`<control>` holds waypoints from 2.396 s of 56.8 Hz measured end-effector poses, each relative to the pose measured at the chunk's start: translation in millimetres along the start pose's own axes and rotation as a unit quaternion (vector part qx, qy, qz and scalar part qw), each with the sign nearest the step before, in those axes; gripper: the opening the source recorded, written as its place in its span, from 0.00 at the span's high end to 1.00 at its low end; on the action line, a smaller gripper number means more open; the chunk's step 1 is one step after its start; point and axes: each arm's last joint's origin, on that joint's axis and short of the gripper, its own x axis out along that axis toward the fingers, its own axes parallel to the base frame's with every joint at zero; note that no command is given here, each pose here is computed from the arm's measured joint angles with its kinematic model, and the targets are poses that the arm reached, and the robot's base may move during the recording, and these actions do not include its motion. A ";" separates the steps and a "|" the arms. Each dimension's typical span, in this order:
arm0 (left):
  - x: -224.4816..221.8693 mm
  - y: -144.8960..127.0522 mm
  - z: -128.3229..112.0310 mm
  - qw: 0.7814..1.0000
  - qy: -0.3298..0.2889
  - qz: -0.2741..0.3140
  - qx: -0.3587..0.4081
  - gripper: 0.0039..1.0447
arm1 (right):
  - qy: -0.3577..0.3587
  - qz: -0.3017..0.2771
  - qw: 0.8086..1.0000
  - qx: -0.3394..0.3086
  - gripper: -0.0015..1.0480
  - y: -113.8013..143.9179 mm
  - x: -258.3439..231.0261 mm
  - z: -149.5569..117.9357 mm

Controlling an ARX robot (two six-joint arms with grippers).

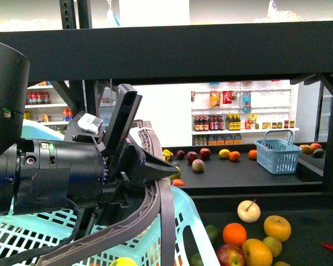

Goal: Pick lemon from shelf

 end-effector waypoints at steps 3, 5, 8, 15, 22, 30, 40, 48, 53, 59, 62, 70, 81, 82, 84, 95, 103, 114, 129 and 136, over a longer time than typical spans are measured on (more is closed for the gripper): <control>0.1 -0.1 -0.2 1.000 0.002 -0.001 0.000 0.88 | 0.000 0.022 1.000 -0.003 0.32 -4.0 -14.5 -8.3; 0.1 -0.1 -0.2 1.000 0.002 -0.001 0.000 0.88 | 0.001 0.019 1.000 -0.003 0.37 -7.4 -22.1 -13.4; 0.1 0.0 -0.2 1.000 0.002 -0.001 -0.001 0.88 | -0.016 0.006 1.000 -0.003 0.46 -10.9 -32.5 -19.7; 0.5 -0.2 -0.7 1.000 0.004 -0.002 -0.004 0.88 | -0.044 0.006 0.999 -0.003 0.66 -11.7 -38.7 -30.3; 0.5 -0.1 -0.6 1.000 0.001 0.000 -0.004 0.88 | -0.031 0.006 1.000 -0.003 0.85 -12.0 -36.4 -44.6; 0.5 -0.1 -0.6 1.000 0.002 -0.001 -0.004 0.88 | -0.036 0.006 0.999 -0.004 0.97 -12.1 -36.9 -46.1; 0.5 -0.1 -0.6 1.000 0.002 -0.001 -0.004 0.88 | -0.040 0.007 0.999 -0.004 0.97 -12.1 -36.9 -53.0; 0.5 -0.1 -0.6 1.000 0.003 -0.001 -0.004 0.88 | -0.042 0.006 0.999 -0.004 0.97 -12.3 -36.8 -55.5; 0.5 -0.1 -0.6 1.000 0.002 -0.001 -0.004 0.88 | -0.043 0.006 0.999 -0.004 0.97 -12.3 -37.0 -55.3; 0.5 -0.1 -0.6 1.000 0.002 -0.001 -0.004 0.88 | -0.043 0.006 0.999 -0.004 0.97 -12.2 -37.0 -55.3; 0.5 -0.1 -0.6 1.000 0.002 -0.001 -0.004 0.88 | -0.043 0.006 0.999 -0.004 0.97 -12.3 -37.0 -55.3; 0.5 -0.1 -0.6 1.000 0.003 -0.001 -0.004 0.88 | -0.043 0.006 0.999 -0.005 0.73 -12.3 -37.0 -55.3; 0.5 -0.1 -0.6 1.000 0.003 -0.001 -0.004 0.88 | -0.043 0.006 0.999 -0.004 0.41 -12.3 -37.0 -55.3; 0.5 -0.1 -0.6 1.000 0.003 -0.001 -0.004 0.88 | -0.043 0.006 0.999 -0.005 0.38 -12.3 -37.0 -55.3; 0.5 -0.1 -0.6 1.000 0.002 -0.001 -0.004 0.88 | -0.043 0.006 0.999 -0.005 0.33 -12.3 -37.0 -55.3; 0.5 -0.1 -0.6 1.000 0.003 -0.001 -0.004 0.88 | -0.043 0.006 0.999 -0.004 0.06 -12.3 -37.0 -55.3; 0.4 -1.6 1.3 0.999 -0.041 0.001 -0.003 0.88 | -0.043 0.006 0.999 -0.004 0.07 -12.3 -37.0 -55.3; -17.7 0.6 30.1 0.973 -0.225 -0.004 -0.043 0.88 | -0.043 0.006 0.999 -0.004 0.07 -12.3 -37.0 -55.2; -87.3 21.3 90.0 0.878 -0.459 -0.067 -0.116 0.88 | -0.043 0.006 0.999 -0.004 0.07 -12.3 -37.0 -55.2; -117.8 35.0 110.2 0.838 -0.519 -0.106 -0.128 0.88 | -0.044 0.006 0.999 -0.004 0.07 -12.3 -37.1 -55.2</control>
